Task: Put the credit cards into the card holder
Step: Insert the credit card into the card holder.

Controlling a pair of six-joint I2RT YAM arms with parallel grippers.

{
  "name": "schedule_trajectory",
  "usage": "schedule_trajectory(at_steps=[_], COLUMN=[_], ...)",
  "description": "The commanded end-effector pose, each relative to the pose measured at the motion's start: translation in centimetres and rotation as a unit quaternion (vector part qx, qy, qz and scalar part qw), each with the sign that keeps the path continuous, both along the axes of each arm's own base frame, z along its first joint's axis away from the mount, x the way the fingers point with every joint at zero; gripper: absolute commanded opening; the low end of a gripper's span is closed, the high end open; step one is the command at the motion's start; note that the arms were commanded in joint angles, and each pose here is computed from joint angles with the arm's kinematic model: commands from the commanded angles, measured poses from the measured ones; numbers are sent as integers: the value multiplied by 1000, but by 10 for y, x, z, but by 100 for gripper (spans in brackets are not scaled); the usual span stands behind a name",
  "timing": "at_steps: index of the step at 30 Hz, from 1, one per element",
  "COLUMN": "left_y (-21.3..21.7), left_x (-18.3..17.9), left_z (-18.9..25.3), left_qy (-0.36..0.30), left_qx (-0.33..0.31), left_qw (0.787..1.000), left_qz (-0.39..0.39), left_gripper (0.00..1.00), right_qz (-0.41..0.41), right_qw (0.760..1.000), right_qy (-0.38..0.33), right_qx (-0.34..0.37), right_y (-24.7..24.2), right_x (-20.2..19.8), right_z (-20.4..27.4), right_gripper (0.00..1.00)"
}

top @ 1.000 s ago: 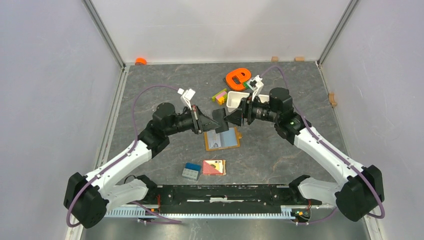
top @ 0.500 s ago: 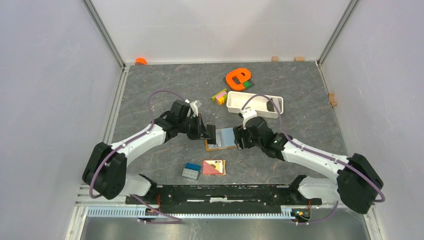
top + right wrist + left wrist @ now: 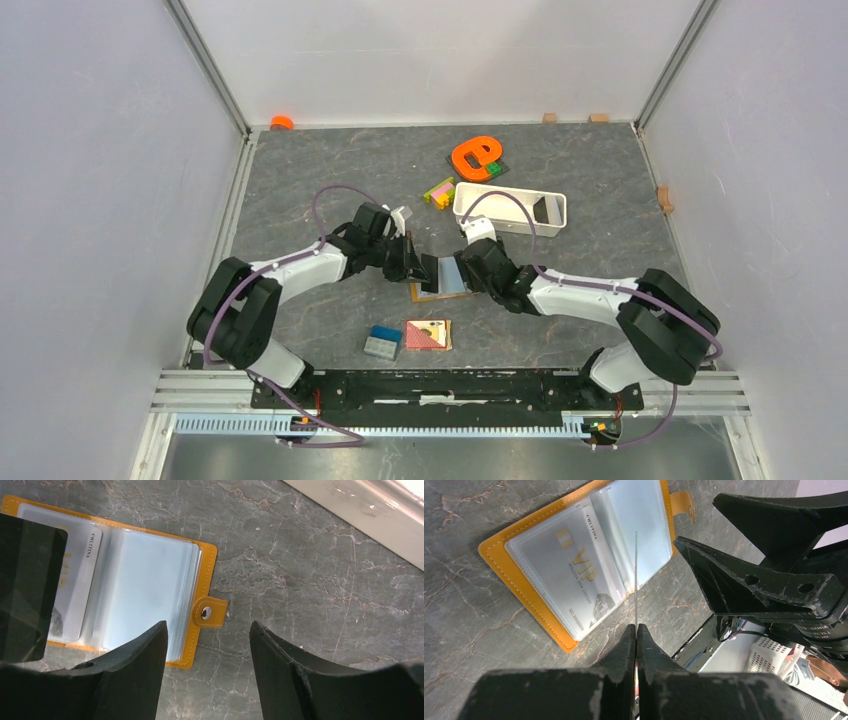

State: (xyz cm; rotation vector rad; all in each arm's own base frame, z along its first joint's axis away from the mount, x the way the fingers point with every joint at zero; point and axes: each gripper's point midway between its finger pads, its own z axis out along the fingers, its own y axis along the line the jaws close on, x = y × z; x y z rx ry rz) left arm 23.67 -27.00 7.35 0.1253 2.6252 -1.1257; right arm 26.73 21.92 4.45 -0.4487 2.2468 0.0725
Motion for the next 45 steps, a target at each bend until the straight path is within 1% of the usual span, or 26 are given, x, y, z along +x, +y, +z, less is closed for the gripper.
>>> schedule_trajectory(at_steps=[1,4,7,9,12,14,19,20,25,28,45], left_y=[-12,-14,-16,-17,-17,-19,-23,-23,-24,-26,-22], left_x=[4,3,2,2,2,2,7,6,2,2,1], left_z=[4,0,-5,-8,-16,-19,-17,-17,-24,-25,-40], left_qy=[-3,6,16,25,37,48,45,46,68,77,119], left_qx=[-31,-30,-35,-36,-30,-30,-42,-42,-49,-56,-54], left_qw=[999,1000,999,999,999,998,998,998,996,995,991], left_qz=[-7,-7,-5,-4,0,1,5,5,12,15,37], left_gripper=[2,2,2,2,2,2,2,2,2,2,2], right_qz=[-7,-22,-50,-66,-73,-79,-83,-83,-81,-80,-82], right_qw=[999,999,997,996,996,995,995,995,995,995,995], right_qy=[-46,-44,-51,-52,-48,-46,-44,-44,-38,-28,-21], right_qx=[19,2,-20,-30,-31,-34,-37,-36,-32,-44,-51], right_y=[20,15,4,-1,-1,-3,-5,-5,-3,-8,-7], right_x=[25,28,31,33,33,34,32,33,31,27,27], right_z=[17,10,6,4,0,-2,-5,-5,-7,-11,-13], right_gripper=[64,55,50,43,28,21,1,0,0,0,0])
